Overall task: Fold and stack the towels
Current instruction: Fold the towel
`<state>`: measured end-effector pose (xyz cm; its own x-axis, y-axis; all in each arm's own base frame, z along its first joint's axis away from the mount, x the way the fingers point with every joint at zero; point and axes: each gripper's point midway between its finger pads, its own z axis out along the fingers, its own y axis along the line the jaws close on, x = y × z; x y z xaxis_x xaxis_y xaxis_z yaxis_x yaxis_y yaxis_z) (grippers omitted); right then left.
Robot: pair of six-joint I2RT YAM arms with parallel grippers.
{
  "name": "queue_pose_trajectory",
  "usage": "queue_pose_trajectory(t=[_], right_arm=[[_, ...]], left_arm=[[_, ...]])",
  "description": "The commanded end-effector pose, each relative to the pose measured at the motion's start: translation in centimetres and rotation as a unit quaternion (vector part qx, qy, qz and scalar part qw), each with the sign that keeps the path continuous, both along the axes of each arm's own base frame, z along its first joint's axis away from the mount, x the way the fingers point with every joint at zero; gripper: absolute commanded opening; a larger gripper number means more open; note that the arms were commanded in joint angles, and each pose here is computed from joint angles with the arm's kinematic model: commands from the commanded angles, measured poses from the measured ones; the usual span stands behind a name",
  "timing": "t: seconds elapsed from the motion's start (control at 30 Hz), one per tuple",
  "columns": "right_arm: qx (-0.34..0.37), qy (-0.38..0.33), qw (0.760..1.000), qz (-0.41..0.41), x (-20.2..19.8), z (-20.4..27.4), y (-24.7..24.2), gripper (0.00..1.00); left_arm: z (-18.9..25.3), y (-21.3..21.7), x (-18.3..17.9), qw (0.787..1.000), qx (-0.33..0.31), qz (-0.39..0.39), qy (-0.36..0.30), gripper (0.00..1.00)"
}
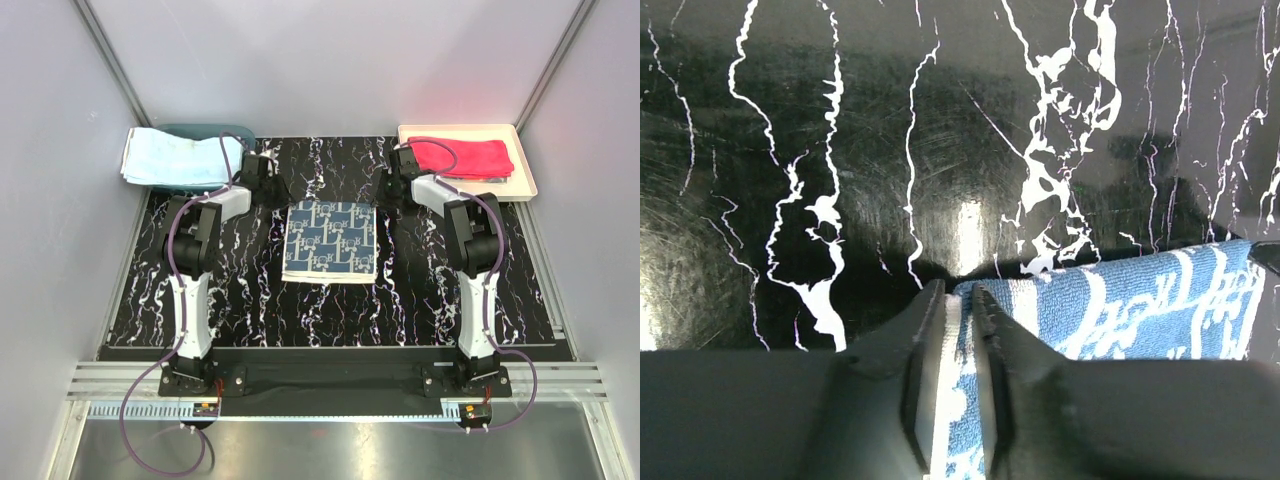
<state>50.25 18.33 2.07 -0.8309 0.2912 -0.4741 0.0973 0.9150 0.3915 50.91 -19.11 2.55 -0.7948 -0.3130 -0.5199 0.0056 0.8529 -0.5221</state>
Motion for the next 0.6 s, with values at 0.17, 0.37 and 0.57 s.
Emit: queue_pose_trajectory(t=[0.17,0.37,0.57], right_arm=[[-0.003,-0.02,1.0,0.004,1.8,1.0,0.4,0.15],[-0.004,-0.049,0.999,0.0,2.8,2.5,0.4,0.09],[0.006,-0.094,0.996,-0.004,3.6,6.1,0.5,0.08]], left_arm=[[1.2,0.9,1.0,0.999,-0.012,0.019,-0.032,0.18],[3.5,1.8,1.9,0.996,-0.014,0.04,-0.073,0.12],[7.9,2.2,2.8,0.989,-0.028,0.056,-0.136,0.08]])
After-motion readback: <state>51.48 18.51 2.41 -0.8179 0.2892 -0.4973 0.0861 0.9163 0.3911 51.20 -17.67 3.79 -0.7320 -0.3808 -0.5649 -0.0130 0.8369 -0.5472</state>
